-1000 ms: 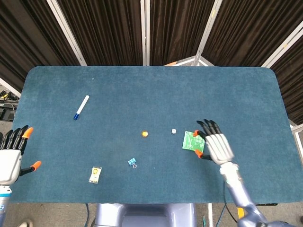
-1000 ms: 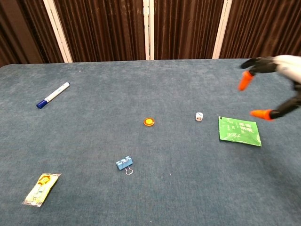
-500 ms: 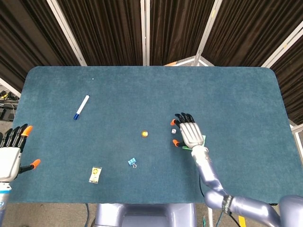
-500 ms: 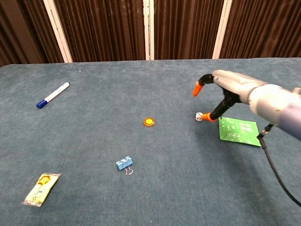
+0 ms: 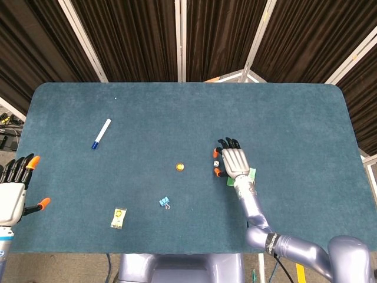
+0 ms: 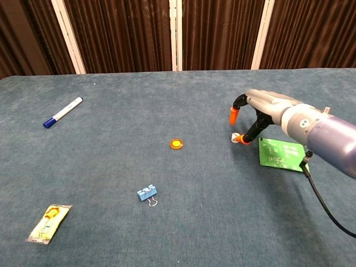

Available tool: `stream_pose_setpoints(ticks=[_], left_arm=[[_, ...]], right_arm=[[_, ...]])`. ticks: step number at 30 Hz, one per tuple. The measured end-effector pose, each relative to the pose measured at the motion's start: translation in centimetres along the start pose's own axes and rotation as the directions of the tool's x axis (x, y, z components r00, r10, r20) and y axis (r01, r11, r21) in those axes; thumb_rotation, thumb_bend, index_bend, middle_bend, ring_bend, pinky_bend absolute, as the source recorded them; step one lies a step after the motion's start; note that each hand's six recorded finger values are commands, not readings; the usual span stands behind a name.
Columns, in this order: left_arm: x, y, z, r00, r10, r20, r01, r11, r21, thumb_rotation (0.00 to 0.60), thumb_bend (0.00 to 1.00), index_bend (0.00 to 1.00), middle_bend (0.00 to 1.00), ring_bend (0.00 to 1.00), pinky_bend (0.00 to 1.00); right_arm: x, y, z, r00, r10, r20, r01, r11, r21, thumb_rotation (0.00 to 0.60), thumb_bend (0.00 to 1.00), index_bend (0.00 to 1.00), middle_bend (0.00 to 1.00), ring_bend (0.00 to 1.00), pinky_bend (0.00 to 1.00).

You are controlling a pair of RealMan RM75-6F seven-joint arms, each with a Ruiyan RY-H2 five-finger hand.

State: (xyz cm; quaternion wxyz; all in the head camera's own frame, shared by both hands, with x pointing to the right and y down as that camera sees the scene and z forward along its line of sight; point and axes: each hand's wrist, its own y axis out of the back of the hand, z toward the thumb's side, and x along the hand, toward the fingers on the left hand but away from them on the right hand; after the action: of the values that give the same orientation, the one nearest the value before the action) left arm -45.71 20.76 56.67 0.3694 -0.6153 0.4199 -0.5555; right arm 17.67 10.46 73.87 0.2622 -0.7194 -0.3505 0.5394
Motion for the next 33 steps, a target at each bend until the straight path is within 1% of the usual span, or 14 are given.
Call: stream_pose_setpoints(ticks=[8,15,24,28,33], left_arm=[[0.1,0.0,0.0,1.000,0.001,0.000,-0.001,1.000,-0.003,0.600,0.00,0.00,0.00,0.00,0.00],[0.1,0.1,-0.2,1.000,0.002,-0.004,-0.002,1.000,-0.007,0.600,0.00,0.00,0.00,0.00,0.00],[0.3,0.2,-0.2,1.000,0.004,-0.004,-0.004,1.000,-0.009,0.600,0.00,0.00,0.00,0.00,0.00],[0.3,0.1,-0.2,1.000,0.003,-0.003,-0.003,1.000,-0.009,0.600,0.00,0.00,0.00,0.00,0.00],[0.3,0.1,-0.3,1.000,-0.001,-0.005,0.000,1.000,-0.010,0.600,0.00,0.00,0.00,0.00,0.00]], right_arm=[[-0.4,-0.8,0.0,1.000,0.011,0.007,-0.011,1.000,0.000,0.600,0.20,0.43,0.13,0.00,0.00],[-0.9,-1.4,-0.4,1.000,0.016,0.024,-0.017,1.000,0.016,0.600,0.27,0.44,0.14,0.00,0.00],[-1.2,-2.2,-0.6,0.999,0.031,0.033,-0.031,0.999,0.021,0.600,0.27,0.45,0.14,0.00,0.00],[-1.3,-2.4,-0.5,0.999,0.030,0.032,-0.030,0.999,0.023,0.600,0.29,0.52,0.18,0.00,0.00],[-1.3,-2.4,-0.6,0.999,0.021,0.034,-0.022,0.999,0.025,0.600,0.33,0.60,0.25,0.00,0.00]])
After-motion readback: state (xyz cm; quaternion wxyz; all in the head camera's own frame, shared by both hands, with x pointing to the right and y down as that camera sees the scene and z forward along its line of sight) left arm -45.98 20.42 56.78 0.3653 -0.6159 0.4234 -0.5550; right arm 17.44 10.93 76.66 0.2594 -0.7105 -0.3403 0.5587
